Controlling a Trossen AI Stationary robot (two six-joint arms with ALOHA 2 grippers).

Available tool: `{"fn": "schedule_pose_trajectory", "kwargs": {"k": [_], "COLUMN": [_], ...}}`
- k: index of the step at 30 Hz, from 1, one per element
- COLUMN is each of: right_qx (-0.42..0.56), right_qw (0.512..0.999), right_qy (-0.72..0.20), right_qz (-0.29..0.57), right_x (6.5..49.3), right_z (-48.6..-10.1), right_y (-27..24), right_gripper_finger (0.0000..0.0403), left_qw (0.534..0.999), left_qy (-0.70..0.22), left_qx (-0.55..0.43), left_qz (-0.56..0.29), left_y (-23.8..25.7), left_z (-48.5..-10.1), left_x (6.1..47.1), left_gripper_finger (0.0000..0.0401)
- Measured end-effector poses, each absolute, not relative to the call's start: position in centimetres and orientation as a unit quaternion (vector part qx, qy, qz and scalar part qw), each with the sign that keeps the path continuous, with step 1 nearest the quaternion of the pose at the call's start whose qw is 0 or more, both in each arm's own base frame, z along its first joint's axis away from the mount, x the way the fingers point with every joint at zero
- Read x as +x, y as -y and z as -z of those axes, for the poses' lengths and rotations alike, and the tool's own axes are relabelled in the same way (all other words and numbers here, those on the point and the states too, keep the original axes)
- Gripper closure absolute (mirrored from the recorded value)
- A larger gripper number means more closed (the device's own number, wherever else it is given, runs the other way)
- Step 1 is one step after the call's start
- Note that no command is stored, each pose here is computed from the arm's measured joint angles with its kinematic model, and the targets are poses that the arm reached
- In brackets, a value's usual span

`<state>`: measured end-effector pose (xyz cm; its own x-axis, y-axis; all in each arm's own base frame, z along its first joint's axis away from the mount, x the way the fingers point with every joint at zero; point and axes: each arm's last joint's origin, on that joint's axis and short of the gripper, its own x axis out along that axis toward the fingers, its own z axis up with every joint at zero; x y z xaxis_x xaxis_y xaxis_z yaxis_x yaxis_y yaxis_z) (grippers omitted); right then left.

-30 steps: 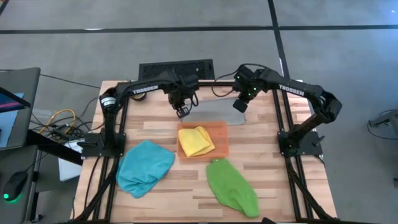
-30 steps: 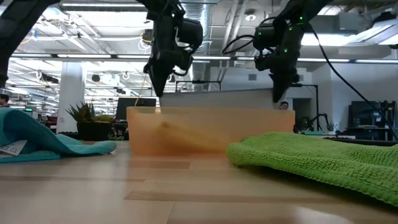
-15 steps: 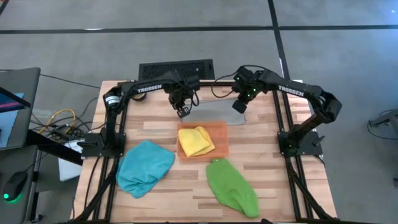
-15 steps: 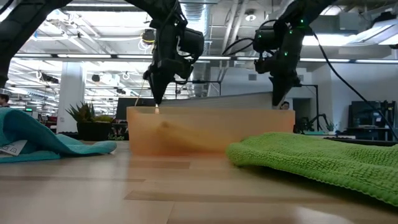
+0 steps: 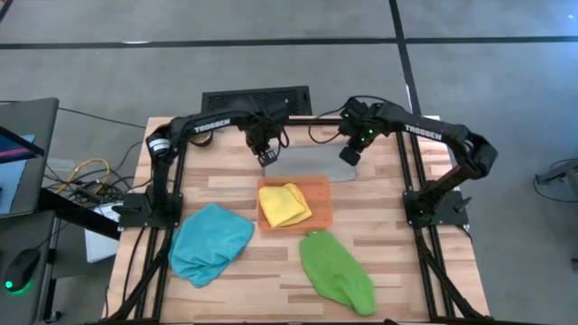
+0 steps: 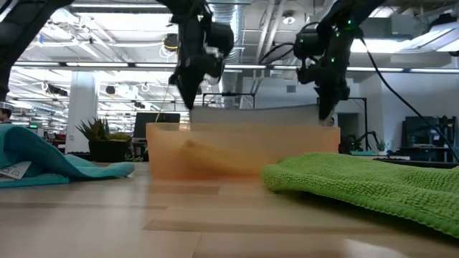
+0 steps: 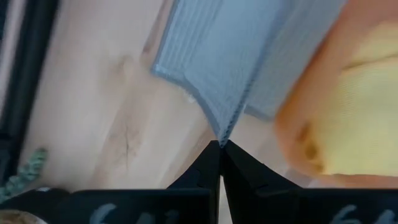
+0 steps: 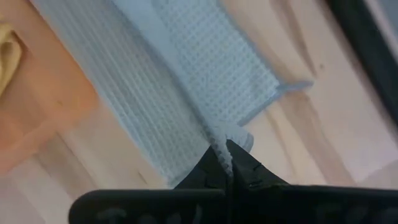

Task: Sort microfiber towel by color & place in baskets
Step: Fold the gray towel

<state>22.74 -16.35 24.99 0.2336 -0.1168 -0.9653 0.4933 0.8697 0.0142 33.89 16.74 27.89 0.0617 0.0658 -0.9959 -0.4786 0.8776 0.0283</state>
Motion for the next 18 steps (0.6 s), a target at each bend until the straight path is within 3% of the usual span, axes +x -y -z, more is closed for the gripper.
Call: {"fn": "schedule_pose_trajectory", "kwargs": {"k": [10, 18], "right_qx": [0.158, 0.160], "right_qw": [0.794, 0.811], "right_qy": [-0.557, -0.552], "right_qz": [0.183, 0.112], "right_x": [21.3, 20.8], "right_z": [-29.8, -31.3], "right_y": [12.9, 9.3], "right_gripper_finger": [0.0395, 0.0395], "left_qw": [0.718, 0.724], "left_qy": [-0.649, -0.660], "left_qx": [-0.167, -0.176], "left_qz": [-0.188, -0.099], "left_y": [-12.9, -8.6], "left_z": [-31.8, -32.3], "left_x": [32.5, 33.1], "left_gripper_finger": [0.0401, 0.0401]}}
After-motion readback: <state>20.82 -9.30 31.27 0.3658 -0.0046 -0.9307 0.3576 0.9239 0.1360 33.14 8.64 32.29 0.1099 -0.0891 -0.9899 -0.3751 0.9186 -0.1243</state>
